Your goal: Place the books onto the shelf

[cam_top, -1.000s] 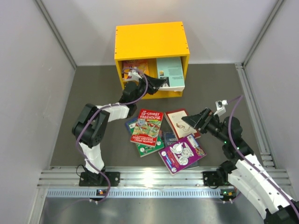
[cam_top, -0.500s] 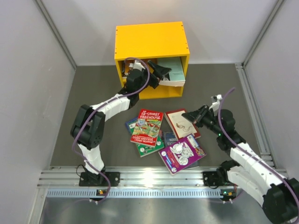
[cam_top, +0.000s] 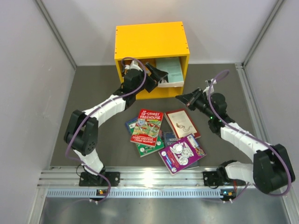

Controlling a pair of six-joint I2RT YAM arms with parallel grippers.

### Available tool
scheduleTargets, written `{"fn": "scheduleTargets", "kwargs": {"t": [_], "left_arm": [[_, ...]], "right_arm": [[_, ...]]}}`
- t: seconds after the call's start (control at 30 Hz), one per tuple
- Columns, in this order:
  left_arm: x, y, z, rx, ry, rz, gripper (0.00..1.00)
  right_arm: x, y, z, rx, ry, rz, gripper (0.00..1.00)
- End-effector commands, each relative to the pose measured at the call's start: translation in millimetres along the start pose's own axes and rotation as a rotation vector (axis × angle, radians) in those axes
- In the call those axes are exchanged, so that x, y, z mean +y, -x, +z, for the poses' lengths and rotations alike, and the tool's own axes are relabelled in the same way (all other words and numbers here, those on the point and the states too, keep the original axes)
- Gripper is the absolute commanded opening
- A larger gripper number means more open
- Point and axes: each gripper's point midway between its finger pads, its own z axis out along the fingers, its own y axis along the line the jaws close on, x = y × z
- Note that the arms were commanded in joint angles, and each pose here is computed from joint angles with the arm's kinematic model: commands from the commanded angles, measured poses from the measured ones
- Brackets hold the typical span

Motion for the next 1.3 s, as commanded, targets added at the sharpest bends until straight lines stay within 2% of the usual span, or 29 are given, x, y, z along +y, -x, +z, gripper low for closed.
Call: {"fn": "scheduleTargets", "kwargs": {"t": [0.0, 0.47, 0.8, 1.0, 1.27], "left_arm": [[-21.6, 5.7, -11.2, -0.017, -0.043, 0.033, 0.99], [-39.1, 8.2, -5.8, 0.011, -0.064, 0.072, 0.99], [-43.5, 7.0, -5.2, 0.034, -0.071, 0.081, 0.99], [-61.3, 7.0, -19.2, 0.04, -0.109, 0.087, 0.99], [-72.4, 1.7, -54.0, 0.032, -0.129, 0.066, 0.99]], "right_arm": [[40.5, 31.8, 16.9, -0.077, 0.123, -0.033, 0.0], [22.2, 25.7, 77.0, -0.025, 0.091, 0.015, 0.0], [11.8, 29.5, 104.4, -0.06, 0.075, 0.038, 0.0], [16.0, 48.5, 124.9, -0.08, 0.076, 0.023, 0.0], [2.2, 72.6, 126.3, -0.124, 0.049, 0.033, 0.0]]}}
